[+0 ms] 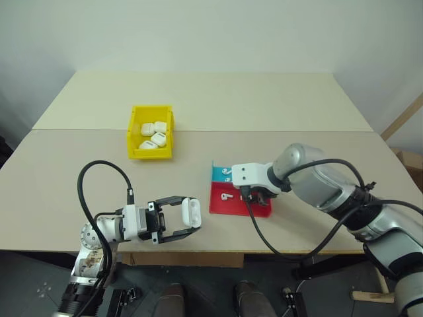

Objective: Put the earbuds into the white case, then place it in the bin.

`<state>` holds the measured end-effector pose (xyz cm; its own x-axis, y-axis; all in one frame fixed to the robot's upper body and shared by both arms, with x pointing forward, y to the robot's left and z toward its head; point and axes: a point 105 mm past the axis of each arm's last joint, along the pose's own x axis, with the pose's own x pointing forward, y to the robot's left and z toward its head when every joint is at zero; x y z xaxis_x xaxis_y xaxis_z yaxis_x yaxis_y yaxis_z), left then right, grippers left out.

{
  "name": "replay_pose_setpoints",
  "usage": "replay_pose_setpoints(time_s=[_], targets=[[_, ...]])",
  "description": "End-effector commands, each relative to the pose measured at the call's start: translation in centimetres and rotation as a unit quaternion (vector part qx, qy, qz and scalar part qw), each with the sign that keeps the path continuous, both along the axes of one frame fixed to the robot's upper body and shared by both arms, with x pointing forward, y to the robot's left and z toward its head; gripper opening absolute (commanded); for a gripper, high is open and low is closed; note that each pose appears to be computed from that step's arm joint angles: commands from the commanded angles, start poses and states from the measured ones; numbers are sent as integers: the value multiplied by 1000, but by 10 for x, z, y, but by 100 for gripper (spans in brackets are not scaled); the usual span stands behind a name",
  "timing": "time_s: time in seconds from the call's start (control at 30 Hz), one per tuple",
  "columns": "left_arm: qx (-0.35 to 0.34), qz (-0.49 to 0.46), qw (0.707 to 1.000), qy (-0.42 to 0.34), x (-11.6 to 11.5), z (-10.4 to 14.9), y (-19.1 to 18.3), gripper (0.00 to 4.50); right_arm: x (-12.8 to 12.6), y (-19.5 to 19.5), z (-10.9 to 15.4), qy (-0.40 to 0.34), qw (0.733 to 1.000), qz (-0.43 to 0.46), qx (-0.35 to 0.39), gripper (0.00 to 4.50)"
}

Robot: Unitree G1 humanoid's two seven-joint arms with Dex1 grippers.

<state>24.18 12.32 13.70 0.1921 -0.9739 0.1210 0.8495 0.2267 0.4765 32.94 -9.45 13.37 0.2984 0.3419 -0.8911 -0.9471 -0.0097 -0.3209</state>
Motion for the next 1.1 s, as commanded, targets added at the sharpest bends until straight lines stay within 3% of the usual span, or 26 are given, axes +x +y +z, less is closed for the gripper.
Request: replay_pose_setpoints(time_s=[0.03,0.53,0.67,1.0,1.1], targets=[[3,-6,1000,-20,-3,7,-3,277,0,2,8,-18,1000,15,2,173],[6,4,1000,-23,-1,6,-4,277,0,-1,2,-17,1000,20,-9,173],[5,5,1000,-22,-2,7,-5,277,-2,-1,2,-15,999,26,-11,92],[2,2,1000,-25,-1,8,-7,277,-2,0,8,-26,999,26,-2,92],[-4,1,1000,-28,0,10,-9,277,-2,2,21,-41,999,21,24,92]])
